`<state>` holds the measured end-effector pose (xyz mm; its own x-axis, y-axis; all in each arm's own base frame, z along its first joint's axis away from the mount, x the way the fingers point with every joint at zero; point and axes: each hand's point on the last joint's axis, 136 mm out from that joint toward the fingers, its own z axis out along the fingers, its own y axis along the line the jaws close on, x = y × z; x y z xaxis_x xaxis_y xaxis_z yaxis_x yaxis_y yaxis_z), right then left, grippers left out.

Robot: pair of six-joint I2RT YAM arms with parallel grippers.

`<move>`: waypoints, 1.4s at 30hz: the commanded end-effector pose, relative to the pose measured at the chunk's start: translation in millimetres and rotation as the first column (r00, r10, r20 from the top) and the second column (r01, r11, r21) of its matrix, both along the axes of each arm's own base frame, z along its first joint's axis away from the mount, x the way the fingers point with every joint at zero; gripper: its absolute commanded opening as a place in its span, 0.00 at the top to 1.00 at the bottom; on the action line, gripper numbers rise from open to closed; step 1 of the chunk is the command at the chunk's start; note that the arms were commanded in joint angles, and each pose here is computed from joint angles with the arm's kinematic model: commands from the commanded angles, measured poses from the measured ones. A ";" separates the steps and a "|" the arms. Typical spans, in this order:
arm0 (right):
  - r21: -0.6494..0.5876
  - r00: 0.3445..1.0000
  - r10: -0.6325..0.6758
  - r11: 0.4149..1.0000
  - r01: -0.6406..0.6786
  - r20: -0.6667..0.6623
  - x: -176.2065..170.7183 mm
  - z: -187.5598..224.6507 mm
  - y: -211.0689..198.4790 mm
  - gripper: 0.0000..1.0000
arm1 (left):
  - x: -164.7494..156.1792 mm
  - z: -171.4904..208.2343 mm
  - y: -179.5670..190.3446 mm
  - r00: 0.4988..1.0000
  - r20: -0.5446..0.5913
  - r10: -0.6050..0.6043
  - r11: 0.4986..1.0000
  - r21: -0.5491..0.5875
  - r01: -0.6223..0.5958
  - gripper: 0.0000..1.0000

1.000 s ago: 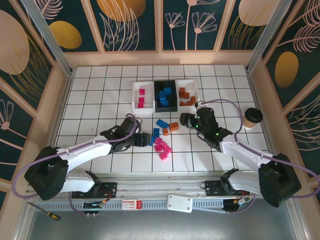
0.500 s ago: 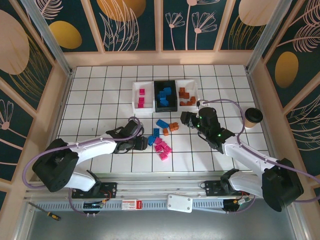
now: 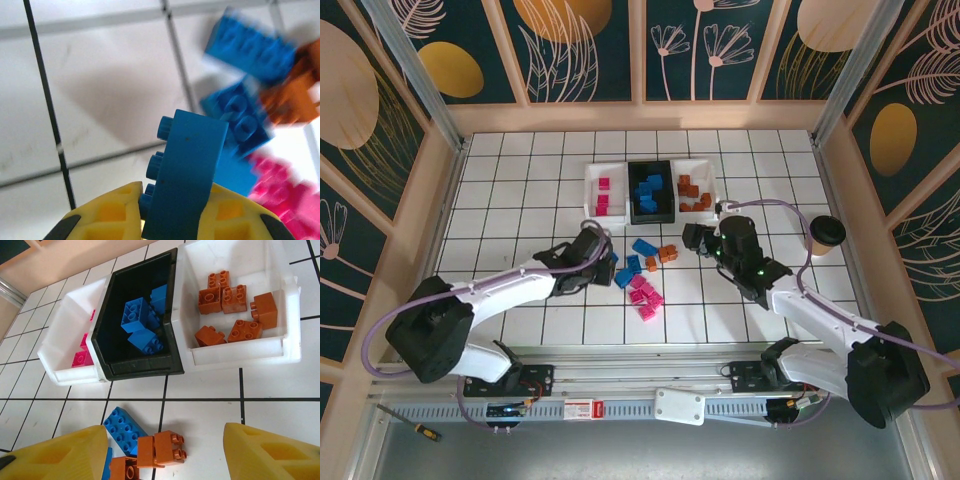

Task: Sort the legos into containers by color
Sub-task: Pick up the lego from the middle-left of the table, then place the lego in the container.

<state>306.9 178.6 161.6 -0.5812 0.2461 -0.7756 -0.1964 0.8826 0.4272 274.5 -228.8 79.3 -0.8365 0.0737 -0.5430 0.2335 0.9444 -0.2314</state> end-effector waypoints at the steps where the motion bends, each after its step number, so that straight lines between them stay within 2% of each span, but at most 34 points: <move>1: 0.003 1.000 -0.024 1.000 0.024 0.004 -1.2 -0.9 -4.7 0.37 | 40.8 50.0 -25.1 0.990 0.143 -0.011 1.000 -0.015 0.013 1.00; 4: -0.006 1.000 -0.015 1.000 0.015 -0.017 -3.3 -8.4 -3.6 0.37 | 85.3 70.5 -52.7 0.980 0.197 -0.007 0.999 -0.034 0.014 1.00; 8: 0.003 0.997 0.042 0.999 -0.042 -0.065 -10.2 -24.2 5.3 0.37 | 147.1 59.5 -72.6 0.982 0.189 0.017 0.999 -0.037 -0.010 1.00; 11: 0.006 0.989 0.100 0.995 -0.100 -0.112 -17.4 -42.5 16.9 0.37 | 179.5 49.3 -84.3 0.985 0.171 0.028 0.999 -0.043 -0.021 1.00; 15: -0.034 0.979 0.130 0.990 -0.137 -0.158 -19.3 -67.3 33.8 0.34 | 204.6 38.7 -92.0 0.986 0.164 0.040 0.999 -0.011 -0.038 0.98; 17: -0.051 0.973 0.154 0.985 -0.165 -0.172 -17.2 -76.2 47.0 0.33 | 214.3 36.3 -88.5 0.986 0.158 0.061 0.998 -0.009 -0.061 0.84; 19: -0.063 0.970 0.159 0.983 -0.173 -0.183 -10.6 -83.4 53.9 0.31 | 218.4 44.7 -87.9 0.984 0.164 0.069 0.997 -0.038 -0.063 0.65; 20: -0.067 0.969 0.159 0.982 -0.175 -0.190 -7.4 -87.5 56.6 0.31 | 218.5 53.5 -89.0 0.982 0.176 0.067 0.997 -0.056 -0.058 0.55; 22: -0.076 0.968 0.161 0.981 -0.179 -0.192 -1.2 -91.7 60.8 0.31 | 214.3 77.3 -93.9 0.978 0.202 0.057 0.994 -0.108 -0.035 0.42; 26: -0.101 0.976 0.129 0.984 -0.148 -0.175 14.0 -91.8 63.2 0.31 | 189.0 127.3 -99.0 0.964 0.264 0.032 0.976 -0.215 0.026 0.26; 28: -0.119 0.980 0.099 0.986 -0.120 -0.171 21.5 -91.7 62.0 0.31 | 170.0 136.9 -99.3 0.959 0.283 0.018 0.973 -0.225 0.049 0.21; 31: -0.182 0.975 0.046 0.980 -0.087 -0.218 28.5 -105.7 55.1 0.32 | 142.7 135.0 -100.1 0.960 0.280 -0.001 0.970 -0.234 0.069 0.17; 36: -0.269 0.950 -0.047 0.962 -0.040 -0.310 19.1 -137.6 30.5 0.38 | 109.4 118.7 -77.2 0.968 0.252 0.022 0.965 -0.259 0.045 0.14; 38: -0.299 0.945 -0.110 0.954 0.014 -0.307 11.9 -138.3 12.1 0.41 | 97.1 113.1 -67.1 0.970 0.242 0.026 0.965 -0.259 0.038 0.13; 42: -0.311 0.939 -0.222 0.941 0.135 -0.261 -1.7 -120.1 -25.8 0.41 | 75.8 102.9 -51.5 0.975 0.219 0.035 0.962 -0.271 0.026 0.13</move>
<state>321.1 198.0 45.0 -0.7611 0.1146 -0.6384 -0.0666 0.9653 0.2527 357.1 -285.2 166.7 -0.7119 -0.0494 -0.7005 0.3048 0.8770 -0.3716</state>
